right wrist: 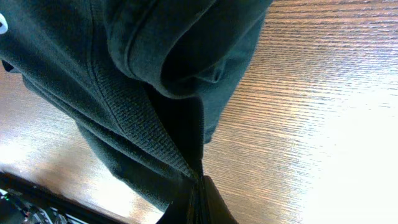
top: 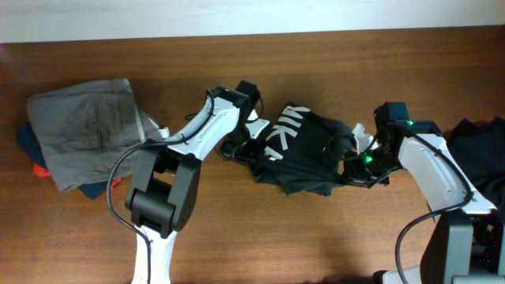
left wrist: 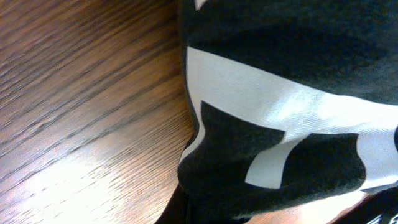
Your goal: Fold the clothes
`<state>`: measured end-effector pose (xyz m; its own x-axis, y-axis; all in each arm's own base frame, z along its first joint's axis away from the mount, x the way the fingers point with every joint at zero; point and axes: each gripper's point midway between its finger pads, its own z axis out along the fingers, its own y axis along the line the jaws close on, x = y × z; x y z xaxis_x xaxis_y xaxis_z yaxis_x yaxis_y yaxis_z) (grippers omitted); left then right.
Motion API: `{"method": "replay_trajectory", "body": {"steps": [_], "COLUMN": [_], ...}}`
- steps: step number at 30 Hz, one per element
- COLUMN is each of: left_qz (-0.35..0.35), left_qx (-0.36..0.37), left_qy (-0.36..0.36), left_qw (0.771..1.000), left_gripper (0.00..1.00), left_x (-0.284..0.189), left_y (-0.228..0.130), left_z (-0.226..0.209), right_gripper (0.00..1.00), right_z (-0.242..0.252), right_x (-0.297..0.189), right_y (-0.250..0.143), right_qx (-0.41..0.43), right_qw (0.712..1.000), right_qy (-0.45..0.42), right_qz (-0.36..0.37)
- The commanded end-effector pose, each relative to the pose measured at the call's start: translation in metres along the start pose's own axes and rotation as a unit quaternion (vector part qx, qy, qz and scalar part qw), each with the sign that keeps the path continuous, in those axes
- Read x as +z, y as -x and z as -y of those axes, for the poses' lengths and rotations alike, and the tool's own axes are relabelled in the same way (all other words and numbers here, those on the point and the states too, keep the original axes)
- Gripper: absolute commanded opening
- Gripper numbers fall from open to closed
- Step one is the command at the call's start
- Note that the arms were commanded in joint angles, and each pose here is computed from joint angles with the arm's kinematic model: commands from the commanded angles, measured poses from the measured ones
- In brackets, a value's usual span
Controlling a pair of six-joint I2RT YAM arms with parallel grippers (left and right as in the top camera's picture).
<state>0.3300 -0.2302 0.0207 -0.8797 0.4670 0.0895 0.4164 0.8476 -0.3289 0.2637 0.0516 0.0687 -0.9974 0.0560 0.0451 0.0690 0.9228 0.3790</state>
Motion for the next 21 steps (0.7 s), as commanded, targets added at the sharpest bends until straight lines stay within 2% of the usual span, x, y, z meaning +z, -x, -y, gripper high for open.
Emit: {"method": "replay_trajectory", "body": {"steps": [1,3,5,6,7,8,9,13,16,18,19,21], "left_qz": [-0.005,-0.020,-0.037,-0.051,-0.055,-0.055,-0.051,-0.008,0.051,0.102,0.150,0.186], "left_qx": [-0.027,-0.032,-0.037,-0.041,-0.036,-0.030,-0.029,-0.029,-0.023,-0.009,0.013,0.032], "left_qy": [0.039,0.028,0.027,0.028,0.031,0.034,0.037,0.039,0.040,0.018,-0.018,-0.038], "left_qw": [0.999,0.999,0.998,0.997,0.997,0.997,0.998,0.999,0.998,0.995,0.988,0.981], "left_gripper": [0.00,0.01,0.24,0.36,0.41,0.57,0.62,0.64,0.64,0.70,0.76,0.80], "left_x": [-0.011,-0.011,-0.013,-0.016,-0.019,-0.023,-0.029,-0.056,-0.076,-0.085,-0.090,-0.093], "left_y": [-0.008,-0.016,-0.024,-0.031,-0.032,-0.032,-0.030,-0.009,0.019,0.043,0.066,0.085], "left_z": [-0.024,-0.020,-0.018,-0.018,-0.018,-0.020,-0.022,-0.030,-0.034,-0.028,-0.016,-0.007], "right_gripper": [0.04,0.04,0.07,0.30,0.39,0.43,0.46,0.49,0.48,0.48,0.48,0.47], "right_z": [0.015,0.015,0.015,0.014,0.014,0.014,0.013,-0.005,-0.021,-0.030,-0.028,-0.017], "right_x": [-0.008,-0.008,-0.008,-0.008,-0.008,-0.008,-0.008,-0.008,-0.010,-0.013,-0.017,-0.019], "right_y": [0.000,-0.002,-0.004,-0.006,-0.007,-0.006,-0.004,0.011,0.027,0.041,0.059,0.075], "right_qx": [0.010,0.012,0.013,0.008,0.008,0.007,0.006,-0.006,-0.016,-0.014,0.006,0.041], "right_qw": [0.999,0.999,0.999,0.999,0.999,0.999,0.999,1.000,0.997,0.993,0.990,0.987], "right_qy": [-0.045,-0.045,-0.045,-0.043,-0.043,-0.043,-0.040,0.011,0.056,0.082,0.078,0.050], "right_qz": [0.005,0.001,-0.004,-0.008,-0.009,-0.007,-0.003,0.025,0.057,0.085,0.119,0.150]}}
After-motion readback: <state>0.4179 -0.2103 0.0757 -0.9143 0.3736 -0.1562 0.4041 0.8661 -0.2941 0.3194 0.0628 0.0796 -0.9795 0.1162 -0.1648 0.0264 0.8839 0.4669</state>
